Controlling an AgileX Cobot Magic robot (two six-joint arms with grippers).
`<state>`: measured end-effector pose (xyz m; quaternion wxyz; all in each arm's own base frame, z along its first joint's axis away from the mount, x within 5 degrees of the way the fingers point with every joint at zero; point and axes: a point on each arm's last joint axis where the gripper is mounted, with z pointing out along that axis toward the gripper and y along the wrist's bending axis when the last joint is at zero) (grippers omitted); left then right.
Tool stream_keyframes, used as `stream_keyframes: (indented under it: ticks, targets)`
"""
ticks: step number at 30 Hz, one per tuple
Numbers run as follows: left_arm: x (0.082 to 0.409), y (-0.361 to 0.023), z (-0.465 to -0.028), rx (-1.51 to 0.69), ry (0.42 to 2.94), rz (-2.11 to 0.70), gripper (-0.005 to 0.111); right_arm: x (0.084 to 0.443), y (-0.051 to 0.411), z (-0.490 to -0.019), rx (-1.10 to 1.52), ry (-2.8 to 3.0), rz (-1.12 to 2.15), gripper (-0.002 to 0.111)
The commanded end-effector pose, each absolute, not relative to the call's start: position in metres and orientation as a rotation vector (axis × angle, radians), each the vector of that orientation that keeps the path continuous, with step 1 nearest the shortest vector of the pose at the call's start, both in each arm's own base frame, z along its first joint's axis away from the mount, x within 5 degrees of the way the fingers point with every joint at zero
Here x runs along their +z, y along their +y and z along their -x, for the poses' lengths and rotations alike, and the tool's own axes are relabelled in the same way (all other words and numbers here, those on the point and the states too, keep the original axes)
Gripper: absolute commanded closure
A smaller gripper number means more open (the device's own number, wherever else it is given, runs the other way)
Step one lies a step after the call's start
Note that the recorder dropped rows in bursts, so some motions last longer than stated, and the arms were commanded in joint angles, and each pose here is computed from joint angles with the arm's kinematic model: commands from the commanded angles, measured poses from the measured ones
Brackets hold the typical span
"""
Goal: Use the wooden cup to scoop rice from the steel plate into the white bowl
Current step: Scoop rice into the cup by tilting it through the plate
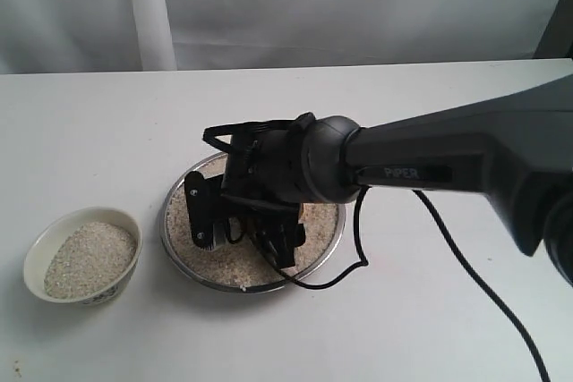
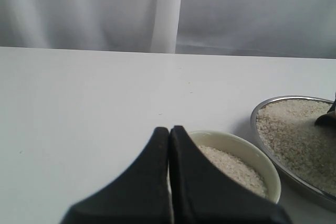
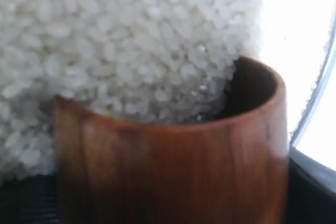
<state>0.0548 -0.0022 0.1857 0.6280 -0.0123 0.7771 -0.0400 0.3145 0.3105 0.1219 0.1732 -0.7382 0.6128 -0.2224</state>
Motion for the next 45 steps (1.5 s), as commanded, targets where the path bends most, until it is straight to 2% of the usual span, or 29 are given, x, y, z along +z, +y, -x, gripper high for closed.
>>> stream_keyframes:
  ticks: [1,17,22,32,45]
  targets:
    - [0.187,-0.003,-0.055,-0.102,1.770,0.030,0.107,0.121,0.306,-0.321,-0.535,1.832,2.013,0.108]
    - [0.187,-0.003,-0.055,-0.104,1.770,0.032,0.107,0.125,0.290,-0.323,-0.250,1.889,1.801,0.108]
    - [0.187,-0.003,-0.055,-0.102,1.770,0.029,0.107,0.125,0.277,-0.322,-0.055,1.862,1.600,0.108]
    - [0.187,-0.003,-0.055,-0.103,1.770,0.031,0.107,0.116,0.265,-0.317,0.124,1.787,1.346,0.108]
    - [0.187,-0.003,-0.055,-0.102,1.770,0.030,0.107,0.123,0.261,-0.320,0.171,1.731,1.240,0.108]
